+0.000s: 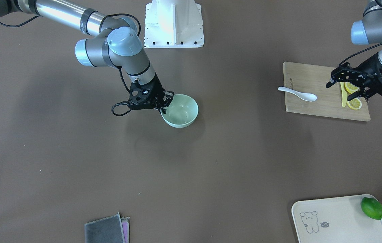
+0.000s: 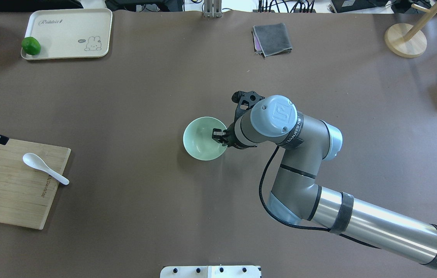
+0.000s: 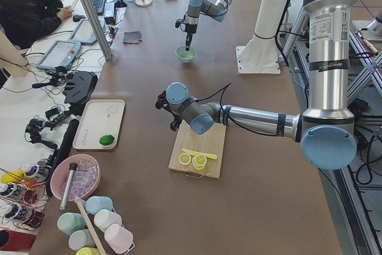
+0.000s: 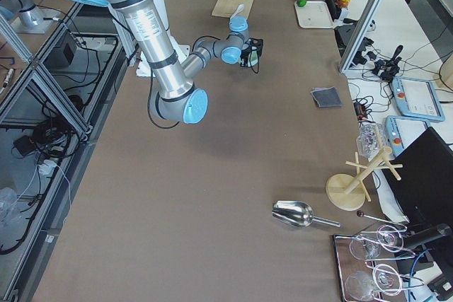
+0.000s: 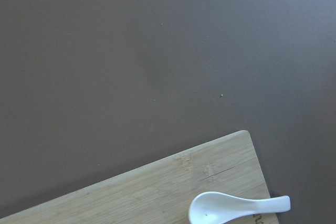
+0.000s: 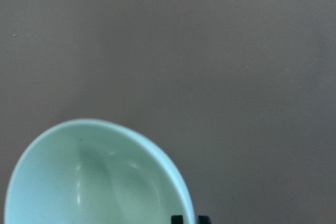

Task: Place spoon in bowl
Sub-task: 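Release the bowl and lift the right gripper while the left gripper reaches the spoon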

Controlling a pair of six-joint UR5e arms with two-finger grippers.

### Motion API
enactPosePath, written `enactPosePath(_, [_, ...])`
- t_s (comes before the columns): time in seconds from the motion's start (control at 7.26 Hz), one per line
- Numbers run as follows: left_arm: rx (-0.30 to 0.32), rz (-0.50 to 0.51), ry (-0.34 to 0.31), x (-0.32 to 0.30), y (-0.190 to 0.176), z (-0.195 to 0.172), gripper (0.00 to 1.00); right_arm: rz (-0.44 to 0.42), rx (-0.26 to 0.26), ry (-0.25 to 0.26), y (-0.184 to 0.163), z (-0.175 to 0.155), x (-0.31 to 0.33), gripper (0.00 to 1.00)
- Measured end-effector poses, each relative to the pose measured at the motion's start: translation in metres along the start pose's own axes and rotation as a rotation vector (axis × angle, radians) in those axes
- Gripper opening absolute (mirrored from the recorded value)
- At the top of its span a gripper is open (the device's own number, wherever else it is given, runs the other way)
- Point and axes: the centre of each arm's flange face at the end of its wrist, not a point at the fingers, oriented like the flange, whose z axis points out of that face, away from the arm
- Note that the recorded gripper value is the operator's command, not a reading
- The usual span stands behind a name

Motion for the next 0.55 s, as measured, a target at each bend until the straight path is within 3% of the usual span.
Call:
enactPosePath(0.41, [0.013, 0.054, 0.012, 0.003, 0.008, 0.012, 0.96, 0.017, -0.03, -0.045, -0.016, -0.05, -0.004, 1.0])
enactPosePath(0.55, [0.011, 0.073, 0.001, 0.001, 0.012, 0.024, 0.9, 0.025, -0.044, -0.058, -0.021, -0.075, 0.002, 1.0])
